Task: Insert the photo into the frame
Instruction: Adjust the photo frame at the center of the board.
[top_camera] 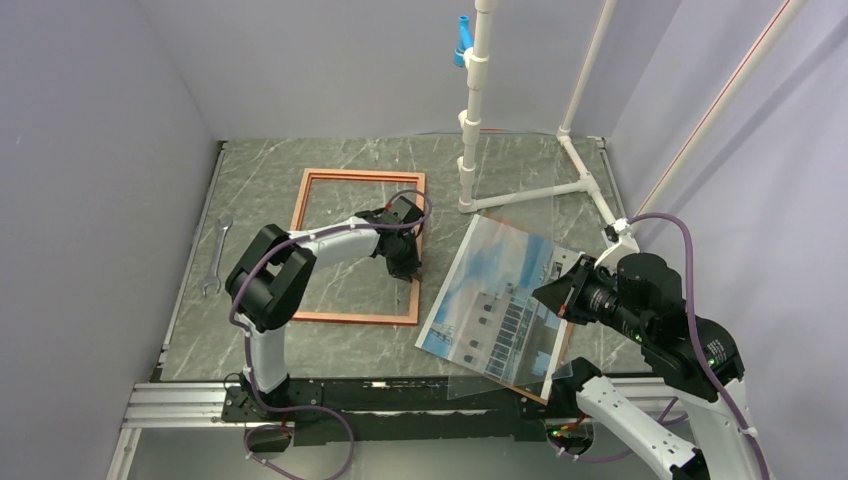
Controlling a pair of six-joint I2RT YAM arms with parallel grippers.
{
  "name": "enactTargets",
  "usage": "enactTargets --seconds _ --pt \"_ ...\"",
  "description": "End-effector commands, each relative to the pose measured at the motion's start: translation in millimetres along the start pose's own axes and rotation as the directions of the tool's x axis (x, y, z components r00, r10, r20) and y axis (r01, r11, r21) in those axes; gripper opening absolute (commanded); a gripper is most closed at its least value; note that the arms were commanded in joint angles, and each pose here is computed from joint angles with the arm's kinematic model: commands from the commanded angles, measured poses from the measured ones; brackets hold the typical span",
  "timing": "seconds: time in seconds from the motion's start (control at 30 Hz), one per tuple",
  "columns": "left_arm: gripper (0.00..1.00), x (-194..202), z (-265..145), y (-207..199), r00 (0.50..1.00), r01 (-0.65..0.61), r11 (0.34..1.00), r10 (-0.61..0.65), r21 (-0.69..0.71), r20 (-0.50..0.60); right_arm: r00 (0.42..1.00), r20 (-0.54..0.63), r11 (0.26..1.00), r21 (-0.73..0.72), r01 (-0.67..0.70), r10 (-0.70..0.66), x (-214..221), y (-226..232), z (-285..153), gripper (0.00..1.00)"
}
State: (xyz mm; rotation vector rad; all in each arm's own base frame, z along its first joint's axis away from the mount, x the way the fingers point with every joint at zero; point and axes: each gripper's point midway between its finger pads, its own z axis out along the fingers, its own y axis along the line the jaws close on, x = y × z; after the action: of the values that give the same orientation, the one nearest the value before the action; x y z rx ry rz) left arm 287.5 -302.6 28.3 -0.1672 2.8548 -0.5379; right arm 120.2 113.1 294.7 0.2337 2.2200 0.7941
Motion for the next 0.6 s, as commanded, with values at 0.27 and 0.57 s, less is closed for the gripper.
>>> enactTargets --seconds 0.27,0.57 --pt "0.0 -29 12 -68 0.992 0.1 0.979 -0.112 0.18 0.057 0.999 0.044 0.999 -0.038 0.004 -0.002 -7 6 -1 0.0" --pt "0.6 -32 4 -62 0.989 0.084 0.986 -0.101 0.147 0.11 0.999 0.046 0.999 -0.04 0.009 -0.008 -7 6 -4 0.0"
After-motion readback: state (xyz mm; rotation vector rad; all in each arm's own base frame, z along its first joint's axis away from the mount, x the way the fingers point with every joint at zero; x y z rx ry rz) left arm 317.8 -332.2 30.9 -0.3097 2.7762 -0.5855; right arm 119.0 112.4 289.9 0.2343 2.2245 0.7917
